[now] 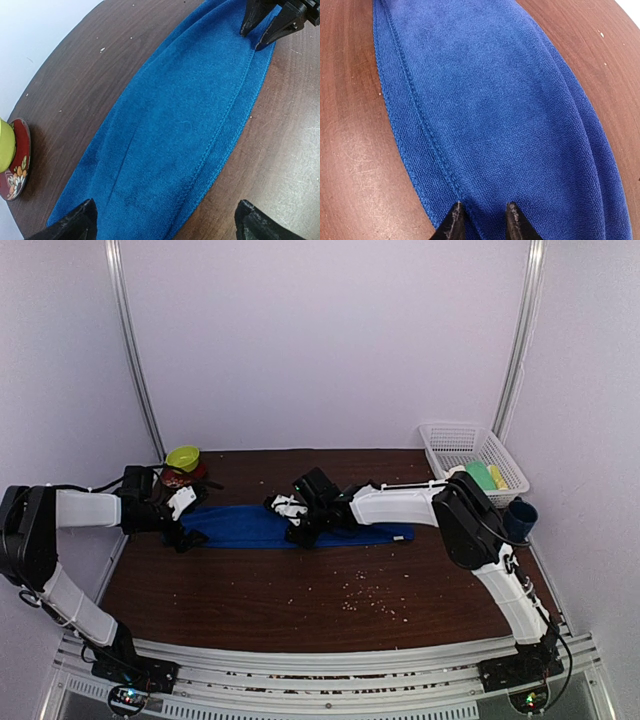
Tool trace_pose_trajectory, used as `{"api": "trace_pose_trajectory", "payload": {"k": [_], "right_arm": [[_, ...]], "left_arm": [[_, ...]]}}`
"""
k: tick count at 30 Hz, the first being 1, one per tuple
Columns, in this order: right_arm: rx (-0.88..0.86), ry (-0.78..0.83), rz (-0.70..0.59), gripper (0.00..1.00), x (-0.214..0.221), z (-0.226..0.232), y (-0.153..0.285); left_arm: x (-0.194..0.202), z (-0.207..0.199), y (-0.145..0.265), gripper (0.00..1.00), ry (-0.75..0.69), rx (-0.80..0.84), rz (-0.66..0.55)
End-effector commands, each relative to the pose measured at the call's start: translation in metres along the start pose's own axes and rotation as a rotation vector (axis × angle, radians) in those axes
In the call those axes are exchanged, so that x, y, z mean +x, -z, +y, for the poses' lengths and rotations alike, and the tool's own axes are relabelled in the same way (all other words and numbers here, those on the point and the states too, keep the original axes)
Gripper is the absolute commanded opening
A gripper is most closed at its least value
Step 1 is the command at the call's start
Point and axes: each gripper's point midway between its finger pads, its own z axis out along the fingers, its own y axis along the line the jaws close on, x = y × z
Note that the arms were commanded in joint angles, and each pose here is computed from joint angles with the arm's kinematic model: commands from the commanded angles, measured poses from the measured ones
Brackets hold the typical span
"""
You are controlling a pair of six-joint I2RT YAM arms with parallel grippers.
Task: Roll the towels
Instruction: Adjust the towel at the center of the board.
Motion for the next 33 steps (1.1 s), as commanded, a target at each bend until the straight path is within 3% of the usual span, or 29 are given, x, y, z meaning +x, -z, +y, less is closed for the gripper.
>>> {"api": "trace_pose_trajectory", "payload": {"k": [1, 8, 14, 24, 33], "right_arm": [[-0.008, -0.003, 0.000, 0.31, -0.001, -0.002, -0.004], [-0.002, -0.004, 0.009, 0.31, 0.003, -0.003, -0.006], [-0.015, -0.006, 0.017, 0.26, 0.006, 0.000, -0.009], [-0.043, -0.018, 0.005, 0.01, 0.002, 0.004, -0.008], [-0.050, -0.027, -0.036, 0.04, -0.019, 0.004, 0.009]], "left_arm": [[-0.003, 0.001, -0.004, 0.98, -0.007, -0.007, -0.014], [-0.003, 0.001, -0.004, 0.98, -0.007, -0.006, -0.014], [-0.002, 0.001, -0.004, 0.98, -0.006, -0.007, -0.012], [-0.002, 0.001, -0.004, 0.98, -0.005, -0.006, -0.011], [0.000, 0.002, -0.005, 0.98, -0.008, -0.011, 0.000]]}}
